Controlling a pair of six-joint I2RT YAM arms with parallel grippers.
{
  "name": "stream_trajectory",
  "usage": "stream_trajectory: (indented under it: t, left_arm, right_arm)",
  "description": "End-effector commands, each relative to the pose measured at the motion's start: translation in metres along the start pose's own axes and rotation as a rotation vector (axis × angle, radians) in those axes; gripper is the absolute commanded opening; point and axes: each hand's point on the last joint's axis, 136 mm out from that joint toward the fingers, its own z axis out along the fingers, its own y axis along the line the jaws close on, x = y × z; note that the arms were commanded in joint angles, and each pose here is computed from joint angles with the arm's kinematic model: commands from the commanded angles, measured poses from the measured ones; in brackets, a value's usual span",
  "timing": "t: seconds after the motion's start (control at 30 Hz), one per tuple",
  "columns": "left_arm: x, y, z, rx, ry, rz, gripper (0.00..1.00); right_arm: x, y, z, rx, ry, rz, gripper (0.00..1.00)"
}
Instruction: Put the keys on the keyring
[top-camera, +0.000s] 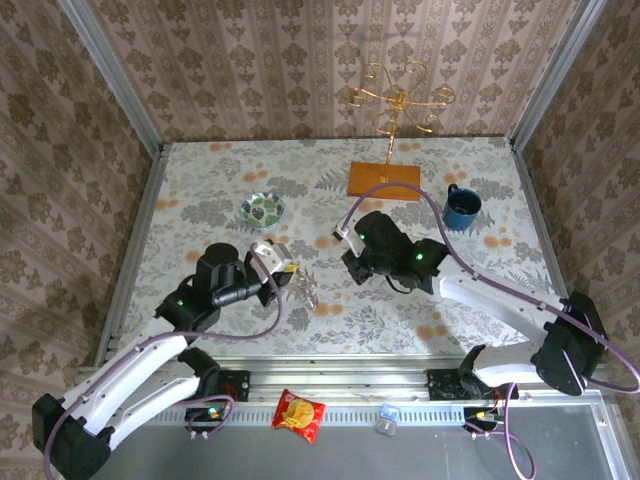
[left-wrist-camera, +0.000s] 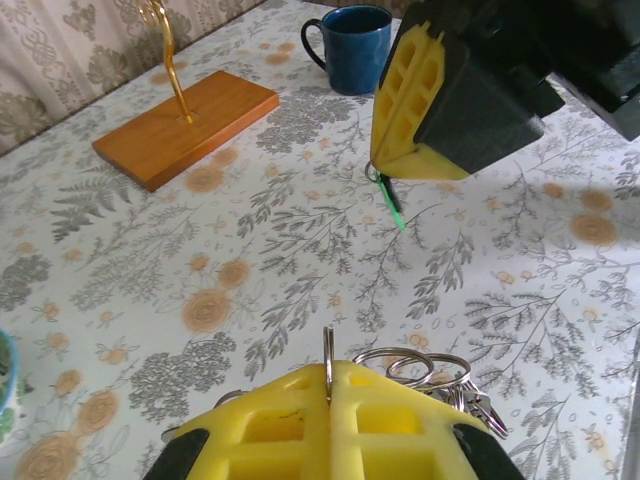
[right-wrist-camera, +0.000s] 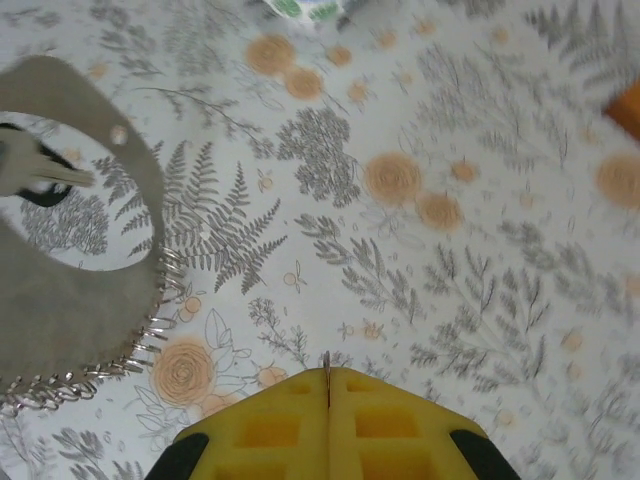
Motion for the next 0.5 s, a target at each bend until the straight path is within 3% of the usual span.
stream_trajectory:
  t: [0.0,0.17,0.47]
  left_arm:
    - [-0.026,-0.007,0.001,0.052,-0.08,-0.053,0.0]
    - [-0.027,-0.009,0.009,0.083,-0.068,-0.138,0.0]
    - [-0.029,-0.019,0.019,0.151,-0.067,-0.152,0.0]
  right_arm:
    - [-0.016,0.012,-0.012,-0.056,-0.11,-0.232,0.0]
    - [-0.016,0.023,-0.023,-0.098,-0.183,-0.376,0.0]
    - [-0.017,0.038,-0.028,-0.162,-0.222,-0.482,0.0]
